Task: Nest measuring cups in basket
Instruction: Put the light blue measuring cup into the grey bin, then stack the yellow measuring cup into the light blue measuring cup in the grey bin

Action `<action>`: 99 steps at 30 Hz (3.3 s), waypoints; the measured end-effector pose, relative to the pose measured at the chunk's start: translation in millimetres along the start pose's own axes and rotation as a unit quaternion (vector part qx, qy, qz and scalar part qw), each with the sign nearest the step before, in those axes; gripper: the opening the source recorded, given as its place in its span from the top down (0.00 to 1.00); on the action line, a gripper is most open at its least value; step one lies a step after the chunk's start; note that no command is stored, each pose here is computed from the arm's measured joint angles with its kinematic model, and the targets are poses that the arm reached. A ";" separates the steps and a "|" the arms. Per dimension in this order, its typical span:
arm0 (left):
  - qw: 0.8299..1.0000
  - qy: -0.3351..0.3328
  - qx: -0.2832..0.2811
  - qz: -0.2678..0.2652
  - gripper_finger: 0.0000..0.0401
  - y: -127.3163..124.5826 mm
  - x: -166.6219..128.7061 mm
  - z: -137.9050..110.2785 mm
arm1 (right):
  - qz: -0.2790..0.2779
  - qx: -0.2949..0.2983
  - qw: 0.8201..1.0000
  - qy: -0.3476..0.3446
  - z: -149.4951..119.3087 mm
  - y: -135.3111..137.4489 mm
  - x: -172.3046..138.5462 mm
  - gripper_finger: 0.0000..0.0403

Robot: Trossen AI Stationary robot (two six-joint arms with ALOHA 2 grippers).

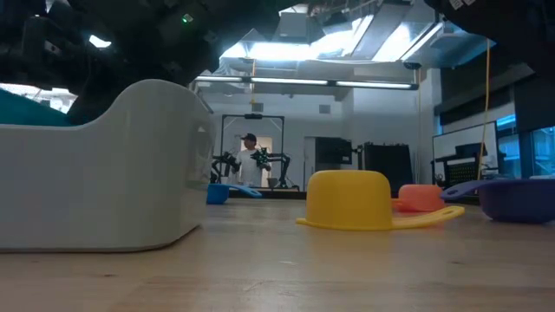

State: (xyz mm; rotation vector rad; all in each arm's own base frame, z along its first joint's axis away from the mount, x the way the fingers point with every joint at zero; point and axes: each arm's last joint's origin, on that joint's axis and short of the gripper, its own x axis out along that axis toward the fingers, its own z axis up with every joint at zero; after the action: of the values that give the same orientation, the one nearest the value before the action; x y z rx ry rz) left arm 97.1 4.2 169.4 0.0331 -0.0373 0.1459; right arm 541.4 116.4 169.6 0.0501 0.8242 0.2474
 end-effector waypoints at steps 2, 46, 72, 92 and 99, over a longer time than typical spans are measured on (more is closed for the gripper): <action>1.000 0.000 0.000 0.000 1.00 0.0 0.0 0.0 | 0.000 -0.001 1.000 -0.001 0.2 0.0 0.0 0.87; 1.000 -0.001 -0.002 0.000 1.00 0.0 0.0 0.2 | 0.033 -0.054 0.997 0.040 46.8 42.8 -144.6 0.48; 1.000 0.000 -0.001 -0.002 1.00 -0.1 0.0 0.0 | -0.056 0.057 0.970 0.228 -58.7 54.7 -226.0 0.48; 1.000 -0.001 -0.001 -0.002 1.00 -0.1 0.0 0.2 | -0.099 0.107 0.938 0.316 -167.5 31.3 -199.8 0.47; 1.000 -0.001 -0.001 -0.002 1.00 -0.1 0.0 0.2 | -0.057 0.116 0.955 0.268 -176.5 31.0 -183.2 0.40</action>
State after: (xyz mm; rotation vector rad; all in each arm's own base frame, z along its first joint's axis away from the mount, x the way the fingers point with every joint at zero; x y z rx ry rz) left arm 97.1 4.1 169.6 0.0312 -0.0389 0.1420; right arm 286.7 93.8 185.9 0.1611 1.3924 0.0501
